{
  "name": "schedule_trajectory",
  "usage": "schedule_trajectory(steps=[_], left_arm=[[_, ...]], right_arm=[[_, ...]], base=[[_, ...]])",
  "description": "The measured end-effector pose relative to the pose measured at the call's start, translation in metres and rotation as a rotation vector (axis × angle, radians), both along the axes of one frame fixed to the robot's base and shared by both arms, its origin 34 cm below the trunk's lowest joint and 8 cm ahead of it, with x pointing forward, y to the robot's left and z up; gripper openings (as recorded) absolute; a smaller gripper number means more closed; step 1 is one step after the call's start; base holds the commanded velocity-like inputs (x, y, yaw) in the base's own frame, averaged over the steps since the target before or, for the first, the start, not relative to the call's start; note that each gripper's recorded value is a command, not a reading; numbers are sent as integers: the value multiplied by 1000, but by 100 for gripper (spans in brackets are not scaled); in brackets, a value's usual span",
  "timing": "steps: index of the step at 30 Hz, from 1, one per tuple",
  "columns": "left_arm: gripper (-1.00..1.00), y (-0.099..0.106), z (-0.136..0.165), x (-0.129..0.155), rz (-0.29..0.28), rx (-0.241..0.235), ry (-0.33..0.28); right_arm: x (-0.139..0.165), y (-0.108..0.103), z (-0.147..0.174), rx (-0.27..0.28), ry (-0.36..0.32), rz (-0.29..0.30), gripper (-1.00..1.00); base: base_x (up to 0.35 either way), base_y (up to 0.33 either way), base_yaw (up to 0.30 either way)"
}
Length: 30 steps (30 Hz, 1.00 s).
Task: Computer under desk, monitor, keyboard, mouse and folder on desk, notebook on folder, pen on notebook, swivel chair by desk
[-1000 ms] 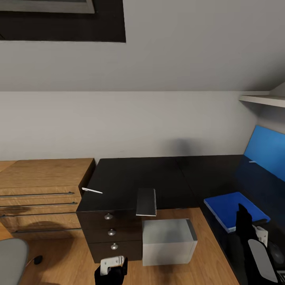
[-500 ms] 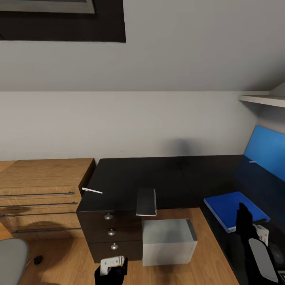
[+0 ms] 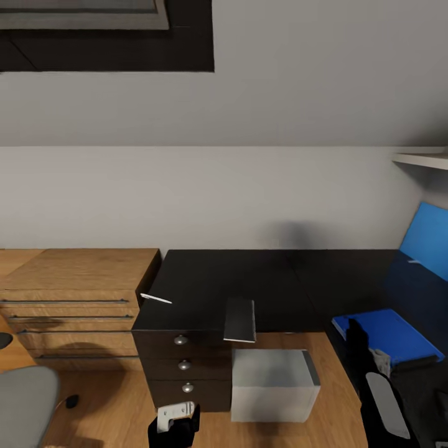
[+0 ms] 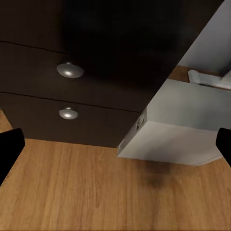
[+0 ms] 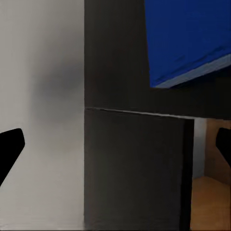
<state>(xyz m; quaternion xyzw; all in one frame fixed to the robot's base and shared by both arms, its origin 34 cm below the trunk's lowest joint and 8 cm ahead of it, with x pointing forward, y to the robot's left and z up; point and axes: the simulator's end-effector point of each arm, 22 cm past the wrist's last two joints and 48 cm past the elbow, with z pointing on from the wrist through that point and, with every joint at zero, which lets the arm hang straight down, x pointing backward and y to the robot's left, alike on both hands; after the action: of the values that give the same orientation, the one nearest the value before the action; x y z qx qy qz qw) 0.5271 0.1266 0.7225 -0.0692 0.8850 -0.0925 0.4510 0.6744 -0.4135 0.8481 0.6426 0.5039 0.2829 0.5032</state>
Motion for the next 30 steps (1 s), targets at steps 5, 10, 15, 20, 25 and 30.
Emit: schedule_trajectory(steps=[5, 10, 15, 20, 25, 30], left_arm=[[100, 1, 3, 2, 3, 0, -7], [100, 1, 5, 3, 4, -1, -12], [100, 2, 0, 3, 7, 1, -12], [100, 8, -9, 3, 33, 19, -4], [100, 9, -17, 3, 37, 21, -3], [100, 9, -25, 3, 38, 22, -3]], right_arm=[[8, 47, -18, 28, 37, 109, 100], [10, 90, -40, 51, 86, 214, 100], [7, 114, -59, 82, 116, 287, 100], [8, 129, -70, 95, 123, 333, 100], [9, 145, -77, 95, 126, 386, 100], [9, 150, -85, 94, 127, 401, 100]], base=[[0, 0, 177], [0, 0, 178], [0, 0, 75], [0, 0, 7], [0, 0, 0], [0, 0, 0]])
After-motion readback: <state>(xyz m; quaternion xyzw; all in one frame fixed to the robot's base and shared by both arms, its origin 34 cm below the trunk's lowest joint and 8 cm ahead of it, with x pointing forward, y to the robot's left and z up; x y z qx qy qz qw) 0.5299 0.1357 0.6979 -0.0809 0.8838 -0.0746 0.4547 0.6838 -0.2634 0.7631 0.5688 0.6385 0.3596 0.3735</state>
